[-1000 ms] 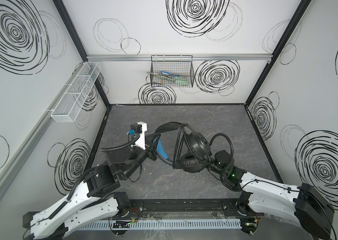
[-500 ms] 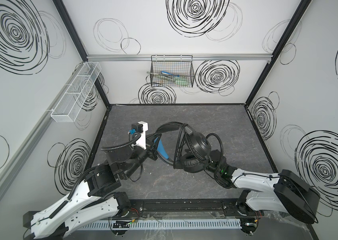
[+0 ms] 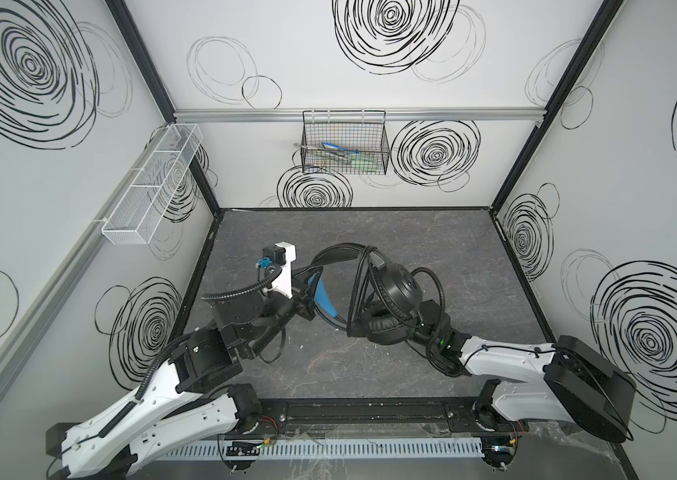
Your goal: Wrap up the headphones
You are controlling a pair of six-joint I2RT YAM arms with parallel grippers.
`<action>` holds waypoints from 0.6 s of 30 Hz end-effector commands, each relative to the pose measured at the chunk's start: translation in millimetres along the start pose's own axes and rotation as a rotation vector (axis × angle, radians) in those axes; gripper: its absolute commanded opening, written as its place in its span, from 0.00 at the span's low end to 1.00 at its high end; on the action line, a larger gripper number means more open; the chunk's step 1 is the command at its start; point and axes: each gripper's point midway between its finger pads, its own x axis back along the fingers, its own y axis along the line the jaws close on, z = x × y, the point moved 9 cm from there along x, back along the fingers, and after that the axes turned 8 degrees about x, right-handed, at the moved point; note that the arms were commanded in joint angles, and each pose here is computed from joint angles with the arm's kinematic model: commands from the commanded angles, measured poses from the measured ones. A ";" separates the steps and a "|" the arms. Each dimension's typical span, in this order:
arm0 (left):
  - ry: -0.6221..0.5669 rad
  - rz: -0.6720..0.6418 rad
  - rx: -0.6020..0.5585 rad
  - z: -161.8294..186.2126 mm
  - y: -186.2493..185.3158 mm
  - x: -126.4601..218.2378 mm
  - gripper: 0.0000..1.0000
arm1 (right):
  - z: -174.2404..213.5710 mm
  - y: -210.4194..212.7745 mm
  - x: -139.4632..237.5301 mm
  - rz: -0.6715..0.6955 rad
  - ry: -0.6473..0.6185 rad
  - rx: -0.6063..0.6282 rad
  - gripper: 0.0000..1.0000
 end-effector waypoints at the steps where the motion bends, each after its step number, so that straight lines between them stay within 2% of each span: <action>1: -0.184 0.087 0.116 -42.4 -13.6 14.0 0.00 | -6.9 0.4 1.1 0.010 -0.040 0.003 0.33; 9: -0.252 0.040 0.173 -46.7 -7.5 16.3 0.00 | -1.9 1.0 1.9 0.014 -0.028 -0.003 0.09; 18: -0.349 -0.062 0.269 -47.5 3.5 13.8 0.00 | 2.5 12.5 9.7 0.041 -0.048 0.006 0.02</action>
